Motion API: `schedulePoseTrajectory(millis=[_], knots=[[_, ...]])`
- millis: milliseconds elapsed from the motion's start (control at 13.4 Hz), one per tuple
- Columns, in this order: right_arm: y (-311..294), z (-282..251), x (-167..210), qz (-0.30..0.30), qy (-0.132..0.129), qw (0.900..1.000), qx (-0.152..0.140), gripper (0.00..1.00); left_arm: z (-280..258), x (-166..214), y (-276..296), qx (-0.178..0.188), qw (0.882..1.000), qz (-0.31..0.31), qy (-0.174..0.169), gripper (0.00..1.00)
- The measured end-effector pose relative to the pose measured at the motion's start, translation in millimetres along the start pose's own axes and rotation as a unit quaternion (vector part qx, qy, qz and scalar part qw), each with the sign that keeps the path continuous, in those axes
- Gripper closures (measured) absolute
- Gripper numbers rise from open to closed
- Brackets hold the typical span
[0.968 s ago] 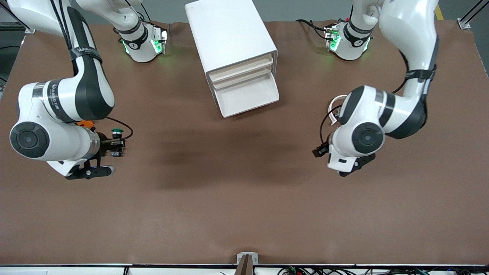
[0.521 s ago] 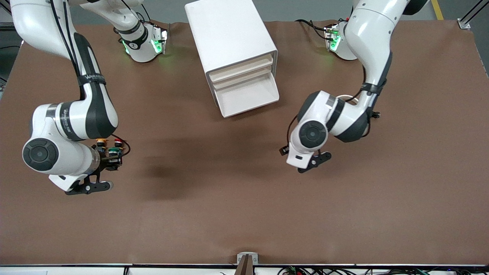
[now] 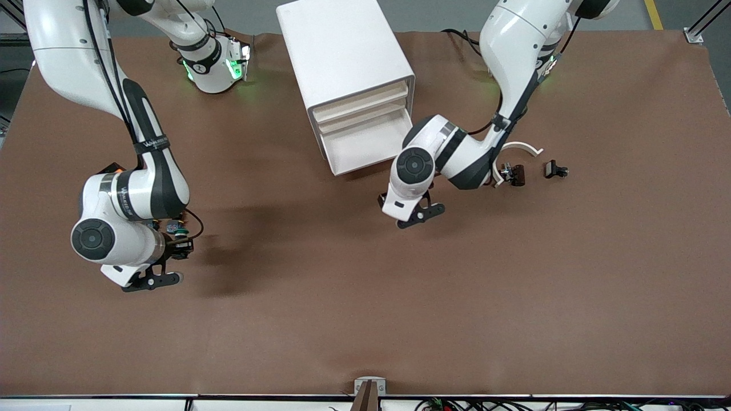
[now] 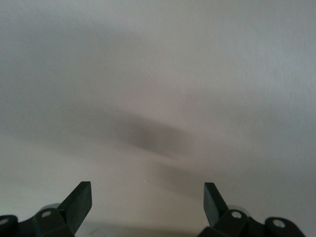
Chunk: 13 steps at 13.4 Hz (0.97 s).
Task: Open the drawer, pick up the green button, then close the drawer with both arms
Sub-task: 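Push the drawer shut with the left gripper while the right gripper lowers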
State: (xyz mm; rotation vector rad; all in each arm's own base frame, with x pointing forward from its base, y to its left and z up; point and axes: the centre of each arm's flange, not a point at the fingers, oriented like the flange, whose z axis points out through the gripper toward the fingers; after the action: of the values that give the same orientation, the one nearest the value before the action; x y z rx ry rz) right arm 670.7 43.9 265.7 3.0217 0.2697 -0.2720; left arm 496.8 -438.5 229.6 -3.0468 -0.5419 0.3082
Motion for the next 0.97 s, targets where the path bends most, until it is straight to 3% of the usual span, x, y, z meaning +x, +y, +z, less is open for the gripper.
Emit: schedulePoseTrajectory(millis=[521,968], knots=[[-8.0,27.3,-8.9,-0.001,-0.028,1.000,0.003,0.58,25.9,-82.2,20.6,-0.009,0.998,0.043,-0.048,0.00],[-12.0,50.5,-16.9,0.004,-0.051,0.999,0.005,0.58,32.4,-127.0,27.6,0.017,0.995,0.058,-0.077,0.00]])
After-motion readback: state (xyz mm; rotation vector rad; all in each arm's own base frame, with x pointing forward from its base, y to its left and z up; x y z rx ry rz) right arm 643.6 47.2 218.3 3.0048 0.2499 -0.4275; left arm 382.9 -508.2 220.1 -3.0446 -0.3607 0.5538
